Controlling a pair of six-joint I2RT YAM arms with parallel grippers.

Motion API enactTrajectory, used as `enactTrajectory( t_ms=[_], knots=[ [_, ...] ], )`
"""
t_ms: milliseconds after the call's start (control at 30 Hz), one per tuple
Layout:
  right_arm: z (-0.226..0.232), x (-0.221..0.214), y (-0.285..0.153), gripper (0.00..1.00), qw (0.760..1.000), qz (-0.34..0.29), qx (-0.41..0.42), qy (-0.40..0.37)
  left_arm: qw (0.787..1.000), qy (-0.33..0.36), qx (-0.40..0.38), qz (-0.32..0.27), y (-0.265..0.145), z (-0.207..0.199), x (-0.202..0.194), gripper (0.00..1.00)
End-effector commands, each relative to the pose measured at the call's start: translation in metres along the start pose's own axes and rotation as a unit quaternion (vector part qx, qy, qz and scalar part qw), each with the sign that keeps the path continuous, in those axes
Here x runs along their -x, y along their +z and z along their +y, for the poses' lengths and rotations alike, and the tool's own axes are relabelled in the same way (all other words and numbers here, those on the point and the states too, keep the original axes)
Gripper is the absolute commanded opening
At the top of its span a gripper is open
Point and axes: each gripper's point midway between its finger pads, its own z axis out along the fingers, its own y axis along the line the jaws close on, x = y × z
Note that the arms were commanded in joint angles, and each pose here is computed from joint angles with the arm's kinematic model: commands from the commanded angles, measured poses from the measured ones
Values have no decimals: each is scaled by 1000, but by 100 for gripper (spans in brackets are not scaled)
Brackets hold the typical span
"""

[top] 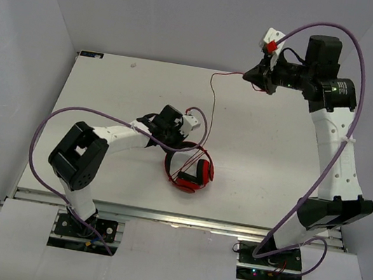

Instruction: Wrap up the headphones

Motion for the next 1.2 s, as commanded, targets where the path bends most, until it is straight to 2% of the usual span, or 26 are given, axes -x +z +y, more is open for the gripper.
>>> enactTrajectory(
  t_ms=[0, 333, 467, 700, 833, 967, 1100, 1167],
  knots=[
    [11, 28, -18, 8, 999, -26, -13, 16, 999, -15, -1, -45, -7, -3, 25, 0],
    [34, 72, -51, 8, 997, -73, -26, 8, 996, -76, 22, -35, -1, 11, 22, 0],
    [46, 77, -59, 8, 996, -84, -21, 10, 990, -129, 39, -35, -2, 23, 24, 0],
    [66, 88, -70, 8, 994, -106, -3, 11, 970, -226, 86, 14, 2, 53, 25, 0],
    [85, 81, -69, 8, 994, -109, 21, 23, 945, -286, 158, -16, -11, 80, 49, 0],
    [100, 76, -69, 8, 992, -115, 38, 27, 920, -341, 192, -30, -21, 95, 70, 0],
    [114, 77, -74, 8, 990, -128, 50, 28, 883, -405, 238, -22, -26, 116, 76, 0],
    [124, 69, -73, 8, 989, -129, 62, 38, 857, -448, 253, -23, -32, 129, 81, 0]
  ],
)
